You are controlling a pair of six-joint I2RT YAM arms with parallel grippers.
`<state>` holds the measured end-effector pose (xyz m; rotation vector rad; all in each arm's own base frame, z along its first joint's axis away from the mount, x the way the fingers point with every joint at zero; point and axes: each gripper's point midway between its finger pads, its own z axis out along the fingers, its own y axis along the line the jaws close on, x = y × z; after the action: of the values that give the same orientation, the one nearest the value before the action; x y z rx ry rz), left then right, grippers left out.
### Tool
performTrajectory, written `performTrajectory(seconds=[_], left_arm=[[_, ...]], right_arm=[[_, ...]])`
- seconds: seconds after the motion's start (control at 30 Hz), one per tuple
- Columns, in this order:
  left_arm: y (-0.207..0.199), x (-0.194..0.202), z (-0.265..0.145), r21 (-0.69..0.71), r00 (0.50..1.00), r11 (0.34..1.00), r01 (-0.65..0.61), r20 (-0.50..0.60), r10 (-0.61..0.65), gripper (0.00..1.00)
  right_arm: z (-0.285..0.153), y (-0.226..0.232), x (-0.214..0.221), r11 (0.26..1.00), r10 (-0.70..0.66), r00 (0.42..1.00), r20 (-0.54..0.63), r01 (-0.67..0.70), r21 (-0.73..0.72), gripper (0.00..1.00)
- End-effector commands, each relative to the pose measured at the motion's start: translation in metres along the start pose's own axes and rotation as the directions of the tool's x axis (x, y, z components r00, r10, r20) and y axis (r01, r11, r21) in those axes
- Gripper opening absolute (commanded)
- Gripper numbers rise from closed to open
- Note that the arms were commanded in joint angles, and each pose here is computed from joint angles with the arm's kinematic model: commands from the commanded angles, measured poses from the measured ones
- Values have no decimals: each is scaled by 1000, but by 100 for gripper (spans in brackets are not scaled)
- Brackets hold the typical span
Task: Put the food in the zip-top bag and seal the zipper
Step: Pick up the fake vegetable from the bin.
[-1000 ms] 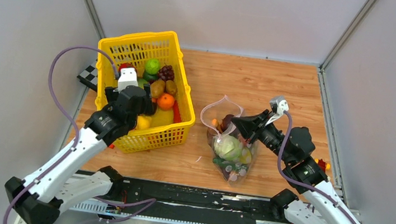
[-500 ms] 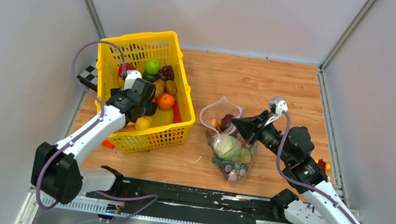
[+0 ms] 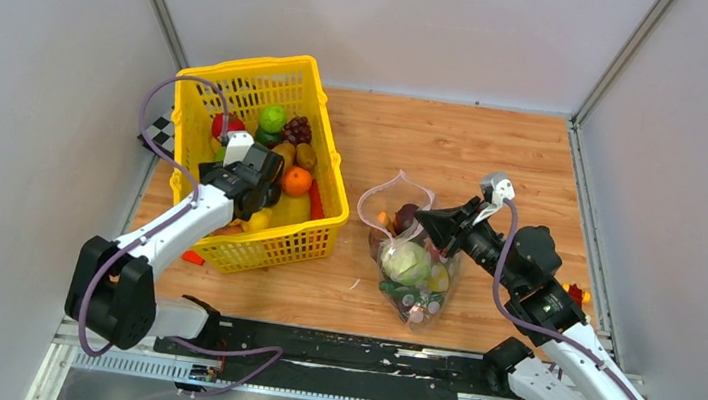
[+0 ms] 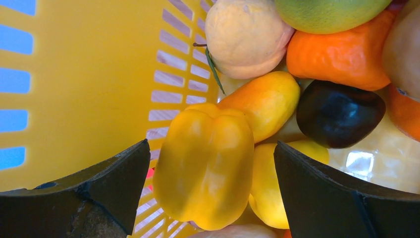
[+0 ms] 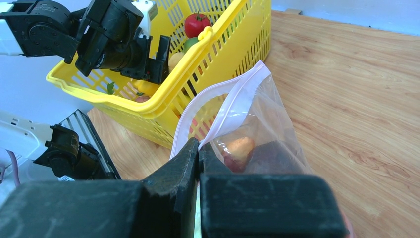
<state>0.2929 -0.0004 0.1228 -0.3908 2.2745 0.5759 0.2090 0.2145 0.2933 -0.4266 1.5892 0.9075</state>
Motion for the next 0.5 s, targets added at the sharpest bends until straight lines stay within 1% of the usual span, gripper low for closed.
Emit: performTrajectory(seconds=[0.0, 0.03, 0.17, 0.23, 0.37, 0.47], left_arm=[[10, -4, 5, -78, 999, 996, 38, 33, -35, 100], [10, -3, 7, -88, 999, 996, 24, 24, -22, 99], [1, 4, 12, -66, 1000, 998, -18, -13, 17, 91], [-1, 7, 14, -64, 999, 997, -30, -28, 28, 88], [-1, 6, 12, -53, 999, 998, -21, -25, 20, 79], [3, 0, 5, -45, 1000, 999, 14, 0, -14, 75]], right_arm=[[-2, 5, -20, 1000, -29, 998, 55, 29, -5, 3], [-2, 4, -20, 1000, -29, 998, 55, 29, -3, 3], [-1, 4, -20, 1000, -29, 998, 55, 29, -4, 3], [-1, 5, -19, 1000, -27, 998, 51, 27, -5, 3], [-2, 5, -20, 1000, -28, 998, 54, 28, -4, 3], [-2, 4, -21, 1000, -27, 998, 57, 27, -1, 3]])
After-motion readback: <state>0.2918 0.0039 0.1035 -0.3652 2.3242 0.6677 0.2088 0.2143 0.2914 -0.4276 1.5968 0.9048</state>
